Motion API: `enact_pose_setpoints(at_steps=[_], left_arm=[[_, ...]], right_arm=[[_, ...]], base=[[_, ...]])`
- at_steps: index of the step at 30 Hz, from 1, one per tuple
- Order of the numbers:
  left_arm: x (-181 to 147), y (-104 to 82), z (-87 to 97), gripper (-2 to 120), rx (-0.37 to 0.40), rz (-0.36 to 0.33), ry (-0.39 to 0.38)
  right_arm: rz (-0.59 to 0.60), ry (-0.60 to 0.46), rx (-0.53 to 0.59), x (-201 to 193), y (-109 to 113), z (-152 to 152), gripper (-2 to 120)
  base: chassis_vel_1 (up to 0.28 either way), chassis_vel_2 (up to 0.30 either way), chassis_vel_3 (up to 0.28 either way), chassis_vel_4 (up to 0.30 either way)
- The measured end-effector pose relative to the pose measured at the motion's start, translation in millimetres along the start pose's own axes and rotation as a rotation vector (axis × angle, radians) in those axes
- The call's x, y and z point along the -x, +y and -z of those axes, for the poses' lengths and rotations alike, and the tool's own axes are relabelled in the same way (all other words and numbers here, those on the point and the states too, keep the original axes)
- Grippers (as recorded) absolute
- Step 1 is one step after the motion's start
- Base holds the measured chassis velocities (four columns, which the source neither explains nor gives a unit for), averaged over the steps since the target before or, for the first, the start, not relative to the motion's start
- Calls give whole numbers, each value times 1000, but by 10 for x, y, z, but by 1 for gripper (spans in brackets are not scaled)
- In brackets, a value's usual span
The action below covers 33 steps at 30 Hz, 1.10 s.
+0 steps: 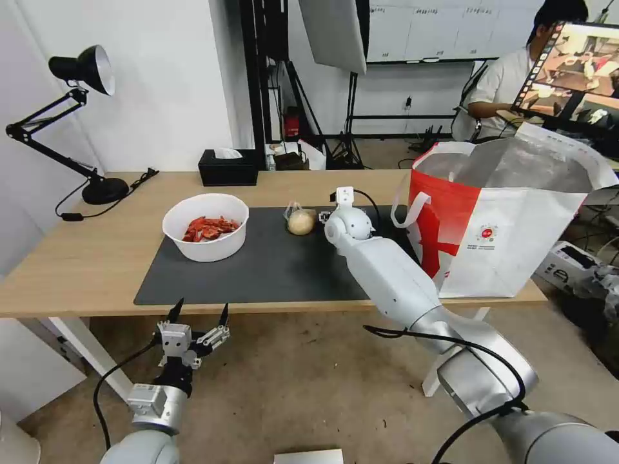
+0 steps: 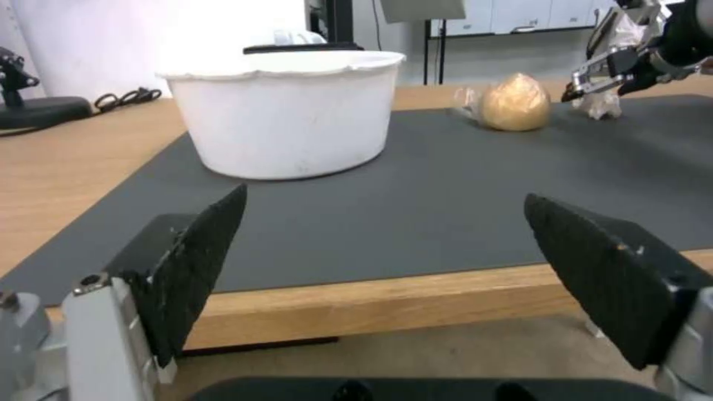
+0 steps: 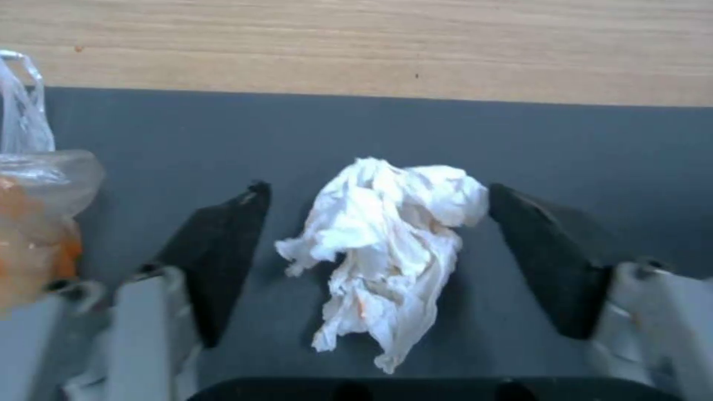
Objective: Pick up the trash from the table and place it into the takeout bag.
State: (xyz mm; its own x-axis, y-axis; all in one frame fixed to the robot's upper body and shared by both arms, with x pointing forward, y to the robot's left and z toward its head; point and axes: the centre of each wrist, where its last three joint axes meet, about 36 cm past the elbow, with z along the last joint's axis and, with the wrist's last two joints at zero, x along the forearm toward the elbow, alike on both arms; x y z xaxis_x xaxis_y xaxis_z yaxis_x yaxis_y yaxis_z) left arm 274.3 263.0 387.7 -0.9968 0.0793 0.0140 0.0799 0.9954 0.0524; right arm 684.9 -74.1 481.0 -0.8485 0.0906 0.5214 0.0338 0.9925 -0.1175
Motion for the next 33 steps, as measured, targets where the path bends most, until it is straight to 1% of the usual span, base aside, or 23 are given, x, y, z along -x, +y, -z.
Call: enact_pose_setpoints(at_steps=[1, 2, 4, 5, 9, 10, 13, 14, 17, 18, 19, 20, 21, 22, 24, 26, 28, 29, 31, 32, 33], left_arm=[[0, 0, 0, 100, 0, 0, 0], [1, -2, 0, 100, -1, -1, 0], [5, -8, -3, 100, -2, -2, 0], [5, -8, -3, 100, -2, -2, 0], [7, -11, -10, 100, -4, -4, 3], [7, -11, -10, 100, -4, -4, 3], [13, -8, -11, 100, -9, -4, 4], [13, -8, -11, 100, -9, -4, 4], [17, -13, -11, 100, -13, -6, 5], [17, -13, -11, 100, -13, -6, 5], [17, -16, -12, 100, -14, -7, 6], [17, -18, -12, 100, -15, -7, 6], [17, -18, -12, 100, -15, -7, 6], [17, -19, -13, 100, -15, -8, 6], [18, -20, -12, 100, -16, -9, 7], [19, -22, -12, 100, -16, -9, 7], [24, -33, -16, 100, -19, -11, 7], [24, -33, -16, 100, -19, -11, 7], [25, -46, -22, 100, -23, -10, 8], [25, -46, -22, 100, -23, -10, 8], [24, -50, -29, 100, -25, -9, 9]], right_arm=[[0, 0, 0, 0, 0, 0, 76], [-1, 1, 1, 3, -6, -8, 73], [-2, 4, 3, 9, -19, -31, 61], [-2, 4, 3, 9, -19, -31, 61], [-1, 7, 5, 10, -24, -62, 43], [-1, 7, 5, 10, -24, -62, 43], [3, 6, 8, -3, -11, -74, 28], [3, 6, 8, -3, -11, -74, 28], [9, 3, 10, -22, 5, -92, 13], [9, 3, 10, -22, 5, -92, 13], [11, -4, 14, -31, 10, -103, 7], [14, -15, 18, -39, 13, -116, 4], [14, -15, 18, -39, 13, -116, 4], [18, -34, 20, -60, 15, -130, 0], [20, -84, 16, -127, 20, -147, 0], [17, -104, 11, -152, 26, -153, 0], [5, -198, -15, -296, 43, -157, 0], [5, -198, -15, -296, 43, -157, 0], [2, -285, -30, -484, 46, -159, 0], [2, -285, -30, -484, 46, -159, 0], [7, -350, -39, -673, 36, -192, 0]], base=[[0, 0, 0, 0], [0, 0, 0, 0], [0, 0, 0, 0], [0, 0, 0, 0], [0, 0, 0, 0], [0, 0, 0, 0], [0, 0, 0, 0], [0, 0, 0, 0], [0, 0, 0, 0], [0, 0, 0, 0], [0, 0, 0, 0], [0, 0, 0, 0], [0, 0, 0, 0], [0, 0, 0, 0], [0, 0, 0, 0], [0, 0, 0, 0], [0, 0, 0, 0], [0, 0, 0, 0], [0, 0, 0, 0], [0, 0, 0, 0], [0, 0, 0, 0]])
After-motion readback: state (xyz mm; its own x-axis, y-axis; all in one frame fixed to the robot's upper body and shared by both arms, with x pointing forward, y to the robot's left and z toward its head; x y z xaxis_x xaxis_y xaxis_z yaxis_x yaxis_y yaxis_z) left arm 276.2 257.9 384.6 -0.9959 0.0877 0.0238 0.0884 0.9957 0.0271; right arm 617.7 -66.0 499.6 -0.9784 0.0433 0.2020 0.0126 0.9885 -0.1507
